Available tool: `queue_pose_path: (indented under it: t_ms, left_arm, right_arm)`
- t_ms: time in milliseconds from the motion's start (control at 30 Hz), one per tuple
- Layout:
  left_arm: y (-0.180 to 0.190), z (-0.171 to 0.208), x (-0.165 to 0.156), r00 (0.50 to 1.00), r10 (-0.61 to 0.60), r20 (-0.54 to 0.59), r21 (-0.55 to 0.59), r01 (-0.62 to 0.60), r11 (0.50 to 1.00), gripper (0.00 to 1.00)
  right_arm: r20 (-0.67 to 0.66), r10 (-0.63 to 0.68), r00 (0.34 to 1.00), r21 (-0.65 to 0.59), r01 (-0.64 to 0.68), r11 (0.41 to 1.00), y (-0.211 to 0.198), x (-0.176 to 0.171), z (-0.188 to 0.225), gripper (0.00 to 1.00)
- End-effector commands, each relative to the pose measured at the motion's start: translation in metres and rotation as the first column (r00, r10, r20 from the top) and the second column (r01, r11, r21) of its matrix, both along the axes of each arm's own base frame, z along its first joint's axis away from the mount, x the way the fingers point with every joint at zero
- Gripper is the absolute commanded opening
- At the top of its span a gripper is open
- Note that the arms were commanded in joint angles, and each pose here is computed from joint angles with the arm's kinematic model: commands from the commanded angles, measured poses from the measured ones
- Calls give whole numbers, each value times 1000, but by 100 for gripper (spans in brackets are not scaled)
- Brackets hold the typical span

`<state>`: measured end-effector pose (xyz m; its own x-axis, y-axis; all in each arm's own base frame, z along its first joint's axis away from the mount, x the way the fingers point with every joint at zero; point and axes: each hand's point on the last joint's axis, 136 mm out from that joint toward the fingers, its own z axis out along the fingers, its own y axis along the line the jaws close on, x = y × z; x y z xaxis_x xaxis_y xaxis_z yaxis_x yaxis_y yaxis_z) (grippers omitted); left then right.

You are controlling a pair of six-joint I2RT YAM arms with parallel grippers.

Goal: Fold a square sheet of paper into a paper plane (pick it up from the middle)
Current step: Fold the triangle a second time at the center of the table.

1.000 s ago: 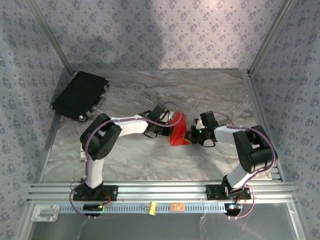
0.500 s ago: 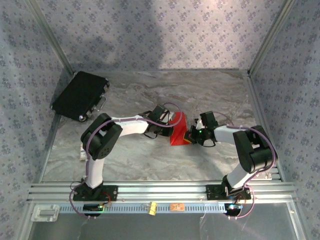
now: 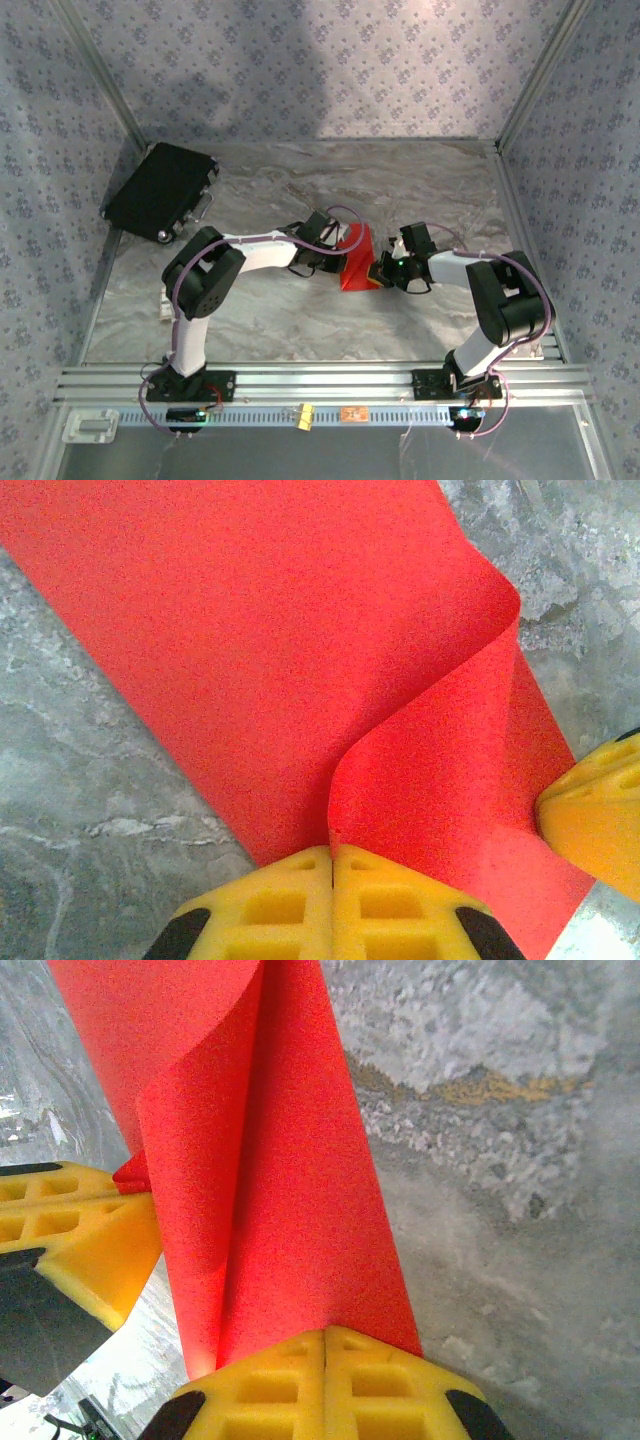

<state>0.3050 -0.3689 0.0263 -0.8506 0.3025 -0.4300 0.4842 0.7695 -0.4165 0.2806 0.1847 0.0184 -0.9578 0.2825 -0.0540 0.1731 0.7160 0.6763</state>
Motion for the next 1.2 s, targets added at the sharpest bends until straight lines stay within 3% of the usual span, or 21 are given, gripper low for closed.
queue_pose_path:
  t_ms: [0,300,667,900,1167]
  left_arm:
    - [2,-6,2,1000,6,1,12,-6,1000,0]
    - [2,11,7,999,16,42,-16,-15,1000,0]
    - [1,-8,1,1000,3,-10,4,-3,1000,0]
    - [2,-11,-2,1000,-2,-22,13,2,1000,0]
    - [1,-11,-3,1000,-5,-25,9,5,1000,0]
  right_arm:
    - [-52,-2,999,-38,0,999,-7,-9,-8,5]
    - [-53,-3,999,-39,1,999,-8,-10,-8,5]
    - [-41,-6,999,-32,5,999,-8,-7,-5,6]
    - [59,-43,997,62,39,997,1,15,28,8]
    - [110,-32,993,158,14,987,31,23,50,0]
